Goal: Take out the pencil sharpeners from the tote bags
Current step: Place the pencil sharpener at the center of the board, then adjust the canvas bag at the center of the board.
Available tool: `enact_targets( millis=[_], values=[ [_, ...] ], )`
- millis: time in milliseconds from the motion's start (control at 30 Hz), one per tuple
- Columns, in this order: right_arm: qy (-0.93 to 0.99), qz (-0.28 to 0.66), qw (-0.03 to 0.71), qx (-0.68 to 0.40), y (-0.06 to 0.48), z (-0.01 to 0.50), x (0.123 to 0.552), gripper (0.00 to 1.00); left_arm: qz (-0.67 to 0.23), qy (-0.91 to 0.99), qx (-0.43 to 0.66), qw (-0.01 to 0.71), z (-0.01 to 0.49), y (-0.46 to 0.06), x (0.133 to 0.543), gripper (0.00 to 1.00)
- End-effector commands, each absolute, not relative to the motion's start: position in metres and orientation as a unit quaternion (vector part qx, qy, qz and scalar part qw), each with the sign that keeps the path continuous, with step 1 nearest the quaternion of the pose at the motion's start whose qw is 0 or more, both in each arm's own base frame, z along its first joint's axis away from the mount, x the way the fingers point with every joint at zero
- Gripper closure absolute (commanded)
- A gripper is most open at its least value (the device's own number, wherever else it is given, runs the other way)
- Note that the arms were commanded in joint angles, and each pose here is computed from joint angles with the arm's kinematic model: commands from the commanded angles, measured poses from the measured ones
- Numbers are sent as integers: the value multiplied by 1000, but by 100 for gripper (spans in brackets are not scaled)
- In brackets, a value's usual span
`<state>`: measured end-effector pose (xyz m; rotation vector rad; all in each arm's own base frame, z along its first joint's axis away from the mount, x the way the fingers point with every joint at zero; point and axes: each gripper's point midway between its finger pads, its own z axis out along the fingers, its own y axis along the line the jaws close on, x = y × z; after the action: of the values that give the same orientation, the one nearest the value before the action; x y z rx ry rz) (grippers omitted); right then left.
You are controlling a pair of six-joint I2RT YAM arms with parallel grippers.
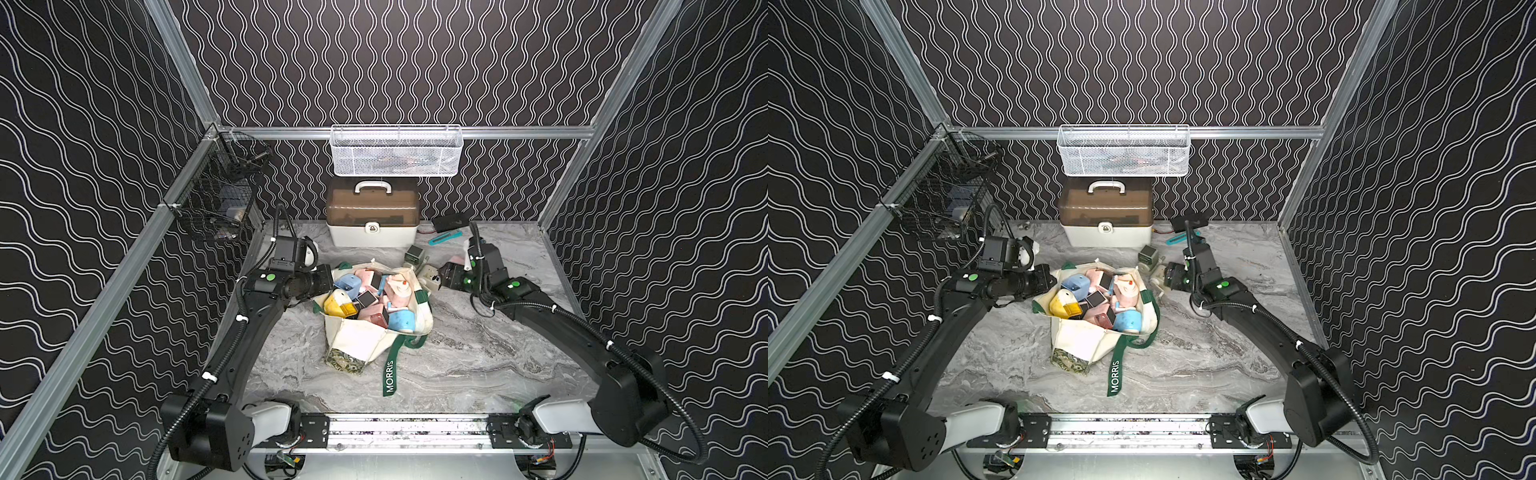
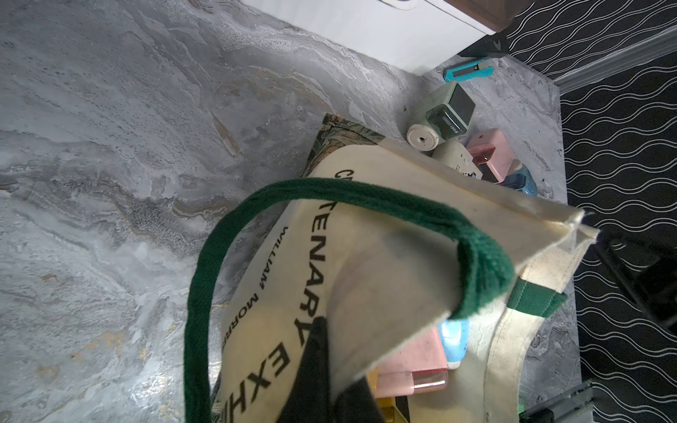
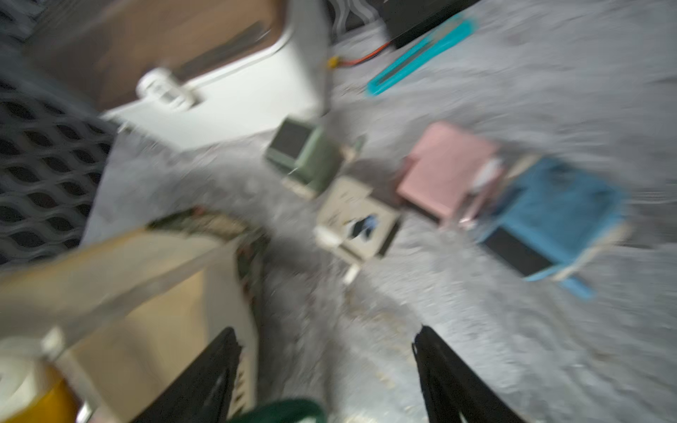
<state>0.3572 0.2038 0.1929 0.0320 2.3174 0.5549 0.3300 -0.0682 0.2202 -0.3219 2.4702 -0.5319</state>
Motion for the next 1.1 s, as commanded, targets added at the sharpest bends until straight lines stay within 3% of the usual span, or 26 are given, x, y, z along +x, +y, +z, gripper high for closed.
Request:
enact_targets(
  millis=[0,200,400,667,767,1067],
  values=[
    [891,281,351,-64,244,202,338,22,-199,929,-130,283,217,-66,326,100],
    [899,286,316,-103,263,184,328,24,-198,929,-131,283,217,-65,326,100],
    [912,269,289,-108,270,162,331,40,-199,930,-130,282,216,-66,325,100],
    [907,294,267,-142,291,158,318,86,-200,927,-133,287,219,-65,329,100],
    [894,322,257,-176,316,156,307,100,-201,928,-140,280,218,-63,334,100],
    [825,417,213,-317,400,168,230,100,-205,926,-141,285,222,-63,338,100]
  ],
)
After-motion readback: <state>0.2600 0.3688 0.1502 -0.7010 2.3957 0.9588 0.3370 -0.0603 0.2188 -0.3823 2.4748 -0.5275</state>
